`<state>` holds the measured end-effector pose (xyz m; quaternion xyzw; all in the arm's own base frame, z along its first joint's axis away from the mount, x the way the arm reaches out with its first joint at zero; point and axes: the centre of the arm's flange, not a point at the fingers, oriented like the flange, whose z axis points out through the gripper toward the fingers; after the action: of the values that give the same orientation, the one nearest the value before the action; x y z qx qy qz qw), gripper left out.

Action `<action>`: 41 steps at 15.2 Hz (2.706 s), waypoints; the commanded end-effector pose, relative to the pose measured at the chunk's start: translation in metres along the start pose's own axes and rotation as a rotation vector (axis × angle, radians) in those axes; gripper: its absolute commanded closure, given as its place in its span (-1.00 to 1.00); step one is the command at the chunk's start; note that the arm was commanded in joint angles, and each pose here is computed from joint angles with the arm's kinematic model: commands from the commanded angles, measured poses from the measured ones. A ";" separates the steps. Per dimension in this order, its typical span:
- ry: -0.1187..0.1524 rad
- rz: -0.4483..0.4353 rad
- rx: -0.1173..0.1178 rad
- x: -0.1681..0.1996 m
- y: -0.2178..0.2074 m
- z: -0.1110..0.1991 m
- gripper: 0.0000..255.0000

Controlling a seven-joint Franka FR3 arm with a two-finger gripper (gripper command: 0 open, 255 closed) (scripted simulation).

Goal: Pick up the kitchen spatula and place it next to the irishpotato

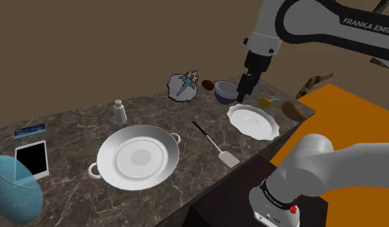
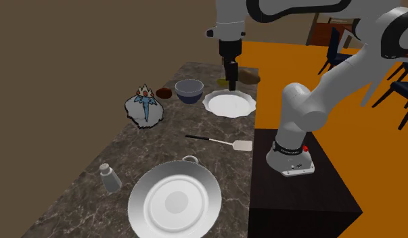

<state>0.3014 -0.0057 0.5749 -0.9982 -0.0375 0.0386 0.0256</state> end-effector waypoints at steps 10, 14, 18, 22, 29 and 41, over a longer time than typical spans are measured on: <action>0.086 0.173 -0.030 0.014 -0.027 0.114 -1.00; 0.124 0.250 -0.043 0.025 -0.037 0.165 -1.00; 0.149 0.299 -0.052 0.034 -0.042 0.202 -1.00; 0.149 0.299 -0.052 0.037 -0.040 0.223 -1.00; 0.149 0.299 -0.052 0.038 -0.039 0.237 -1.00; 0.149 0.299 -0.052 0.038 -0.039 0.237 1.00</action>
<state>0.3182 0.0476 0.3386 -0.9931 0.1125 -0.0331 -0.0035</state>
